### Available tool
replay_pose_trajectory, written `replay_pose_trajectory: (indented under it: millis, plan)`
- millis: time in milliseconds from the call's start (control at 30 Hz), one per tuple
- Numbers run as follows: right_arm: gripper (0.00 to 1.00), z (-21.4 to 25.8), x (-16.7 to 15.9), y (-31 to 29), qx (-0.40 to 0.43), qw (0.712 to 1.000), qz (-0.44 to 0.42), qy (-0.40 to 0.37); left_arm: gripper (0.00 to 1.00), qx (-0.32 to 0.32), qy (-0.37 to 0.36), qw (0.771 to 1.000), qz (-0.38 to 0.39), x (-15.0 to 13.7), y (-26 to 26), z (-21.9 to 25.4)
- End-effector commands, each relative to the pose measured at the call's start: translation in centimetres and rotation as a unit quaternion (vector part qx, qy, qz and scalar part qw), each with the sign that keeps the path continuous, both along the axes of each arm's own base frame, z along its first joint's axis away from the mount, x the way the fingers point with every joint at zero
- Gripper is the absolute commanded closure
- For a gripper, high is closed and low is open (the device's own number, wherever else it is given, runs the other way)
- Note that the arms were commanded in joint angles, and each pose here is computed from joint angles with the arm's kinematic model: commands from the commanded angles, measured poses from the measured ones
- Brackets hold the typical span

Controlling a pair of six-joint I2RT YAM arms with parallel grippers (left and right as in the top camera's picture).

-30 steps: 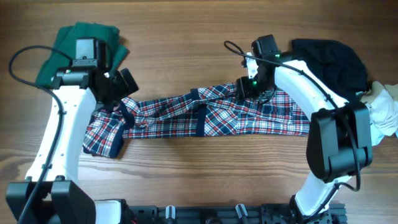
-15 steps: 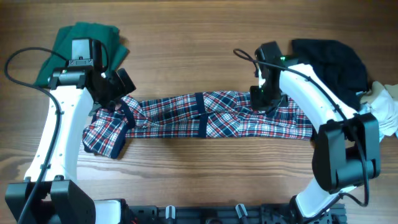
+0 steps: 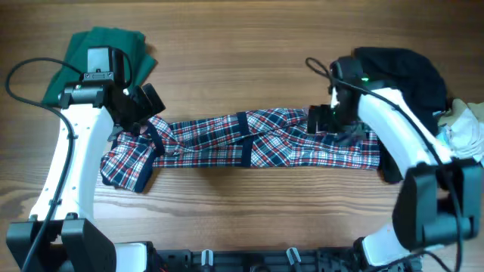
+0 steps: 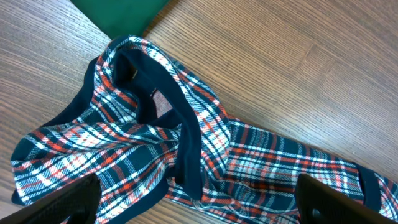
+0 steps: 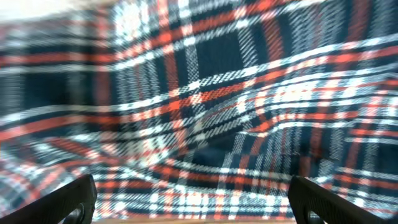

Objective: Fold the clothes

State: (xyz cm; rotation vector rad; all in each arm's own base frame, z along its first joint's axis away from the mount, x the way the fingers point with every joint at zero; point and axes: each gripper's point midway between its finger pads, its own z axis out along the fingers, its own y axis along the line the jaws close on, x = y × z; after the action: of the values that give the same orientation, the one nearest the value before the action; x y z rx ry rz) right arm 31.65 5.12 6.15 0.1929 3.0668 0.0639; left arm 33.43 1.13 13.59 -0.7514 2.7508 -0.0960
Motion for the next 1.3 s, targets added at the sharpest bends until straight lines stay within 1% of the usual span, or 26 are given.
replay_pose_trajectory:
  millis: [0,167,400,533,667,800,900,933,1000,1133,1167,1233,1267]
  plan:
    - [0.0,1.5,0.7,-0.8,0.046,0.998,-0.036,-0.016,0.0,0.0,-0.001,1.0,-0.001,0.0,0.1,0.2]
    - [0.0,0.6,0.0,-3.3,0.097,0.993,-0.065,-0.001,0.0,0.0,0.004,1.0,0.0,-0.3,0.1,0.2]
    - [0.0,-0.5,-1.0,-5.2,0.095,0.989,-0.111,0.013,0.0,0.0,0.002,1.0,-0.001,-0.1,0.1,0.2]
    - [0.01,-3.4,-2.7,-6.1,0.086,0.985,-0.145,0.026,0.0,0.0,0.002,1.0,0.0,-0.1,0.1,0.1]
    - [0.01,-5.6,-4.2,-7.8,0.035,0.984,-0.174,0.033,0.0,0.0,0.002,1.0,-0.001,-0.1,0.1,0.1]
    - [0.0,-5.6,-3.8,-9.1,0.012,0.983,-0.184,0.02,0.0,0.0,0.002,1.0,0.0,-0.1,0.1,0.1]
    - [0.0,-5.7,-4.1,-11.3,-0.015,0.977,-0.211,0.017,0.0,0.0,0.002,1.0,0.0,-0.1,0.1,0.1]
    - [0.01,-5.7,-4.0,-11.8,-0.016,0.978,-0.208,0.013,0.0,0.0,0.0,1.0,0.0,0.0,0.1,0.2]
    - [0.03,-5.6,-3.8,-11.9,-0.015,0.977,-0.211,0.009,0.0,0.0,0.0,1.0,-0.001,0.0,0.1,0.2]
    - [0.19,-6.1,-3.5,-10.4,0.028,0.98,-0.194,0.011,0.0,0.0,-0.002,1.0,-0.001,0.1,0.1,0.1]
    - [0.21,-6.4,-3.7,-10.0,0.039,0.98,-0.193,0.014,0.0,0.0,-0.002,1.0,-0.001,0.1,0.1,0.1]
    - [0.29,-7.1,-4.4,-8.7,0.07,0.981,-0.178,0.019,0.0,0.0,-0.002,1.0,-0.001,0.1,0.1,0.2]
    - [0.3,-7.3,-4.7,-8.4,0.077,0.981,-0.178,0.023,0.0,0.0,-0.002,1.0,-0.001,0.1,0.1,0.1]
